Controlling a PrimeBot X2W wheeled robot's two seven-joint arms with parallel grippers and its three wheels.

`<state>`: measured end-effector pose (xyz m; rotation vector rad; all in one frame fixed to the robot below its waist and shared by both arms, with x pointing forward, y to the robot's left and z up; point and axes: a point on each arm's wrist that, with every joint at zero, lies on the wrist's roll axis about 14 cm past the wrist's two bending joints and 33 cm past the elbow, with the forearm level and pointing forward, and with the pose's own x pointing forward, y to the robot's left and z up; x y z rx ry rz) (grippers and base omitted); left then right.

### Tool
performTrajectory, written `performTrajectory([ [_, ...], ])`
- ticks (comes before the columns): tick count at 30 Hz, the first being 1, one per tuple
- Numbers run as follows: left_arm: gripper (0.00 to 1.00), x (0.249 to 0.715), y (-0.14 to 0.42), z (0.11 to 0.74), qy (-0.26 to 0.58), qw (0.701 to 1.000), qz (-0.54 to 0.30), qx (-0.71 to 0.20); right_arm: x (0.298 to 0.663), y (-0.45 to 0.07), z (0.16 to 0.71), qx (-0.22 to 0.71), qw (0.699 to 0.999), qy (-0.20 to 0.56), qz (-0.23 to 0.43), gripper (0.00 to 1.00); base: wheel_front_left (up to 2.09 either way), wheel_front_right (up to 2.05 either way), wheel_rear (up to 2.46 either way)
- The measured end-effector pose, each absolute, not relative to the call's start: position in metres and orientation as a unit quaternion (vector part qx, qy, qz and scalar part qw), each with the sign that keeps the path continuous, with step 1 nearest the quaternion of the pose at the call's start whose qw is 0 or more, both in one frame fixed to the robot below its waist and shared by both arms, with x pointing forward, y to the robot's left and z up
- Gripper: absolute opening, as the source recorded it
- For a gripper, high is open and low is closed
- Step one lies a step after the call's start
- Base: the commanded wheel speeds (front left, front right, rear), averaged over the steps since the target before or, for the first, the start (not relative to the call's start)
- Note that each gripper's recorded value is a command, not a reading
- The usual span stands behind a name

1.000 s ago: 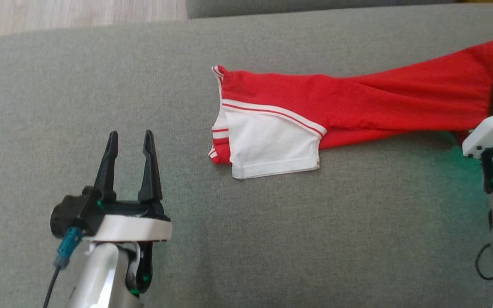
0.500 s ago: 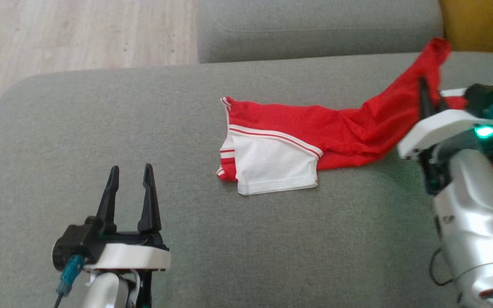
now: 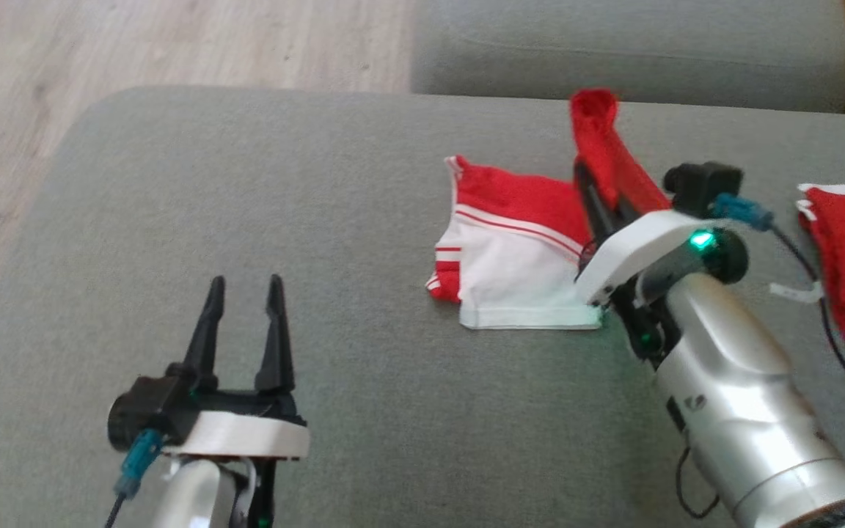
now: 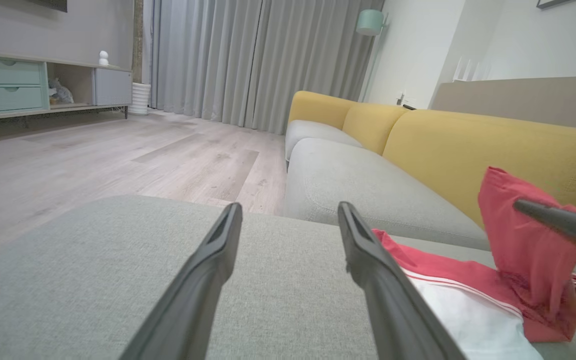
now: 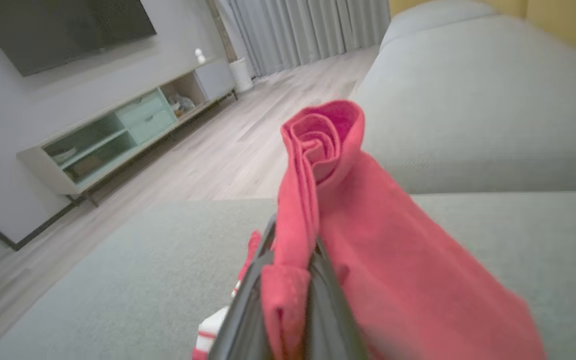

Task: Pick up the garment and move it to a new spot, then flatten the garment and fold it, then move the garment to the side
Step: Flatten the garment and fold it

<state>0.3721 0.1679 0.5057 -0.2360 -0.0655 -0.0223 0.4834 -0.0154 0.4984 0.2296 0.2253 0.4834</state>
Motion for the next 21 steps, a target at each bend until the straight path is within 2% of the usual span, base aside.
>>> performTrajectory([
  [9, 1.00, 0.369, 0.188, 0.502, -0.027, 0.993, 0.019, -0.113, 0.467, 0.039, 0.452, 0.101, 0.932, 0.173, 0.303, 0.00, 0.00, 0.00, 0.00],
  [18, 1.00, 0.361, 0.199, 0.500, -0.025, 0.992, 0.039, -0.114, 0.453, 0.053, 0.429, 0.093, 0.921, 0.199, 0.321, 0.00, 0.00, 0.00, 0.00],
  [19, 1.00, 0.361, 0.199, 0.500, -0.025, 0.992, 0.039, -0.114, 0.453, 0.054, 0.430, 0.090, 0.921, 0.195, 0.324, 0.61, 0.00, 0.00, 0.00],
  [20, 1.00, 0.361, 0.199, 0.500, -0.025, 0.992, 0.039, -0.114, 0.453, 0.056, 0.433, 0.091, 0.921, 0.189, 0.328, 1.00, 0.00, 0.00, 0.00],
  [21, 1.00, 0.361, 0.199, 0.500, -0.025, 0.992, 0.038, -0.115, 0.452, 0.061, 0.439, 0.099, 0.919, 0.182, 0.336, 1.00, 0.00, 0.00, 0.00],
])
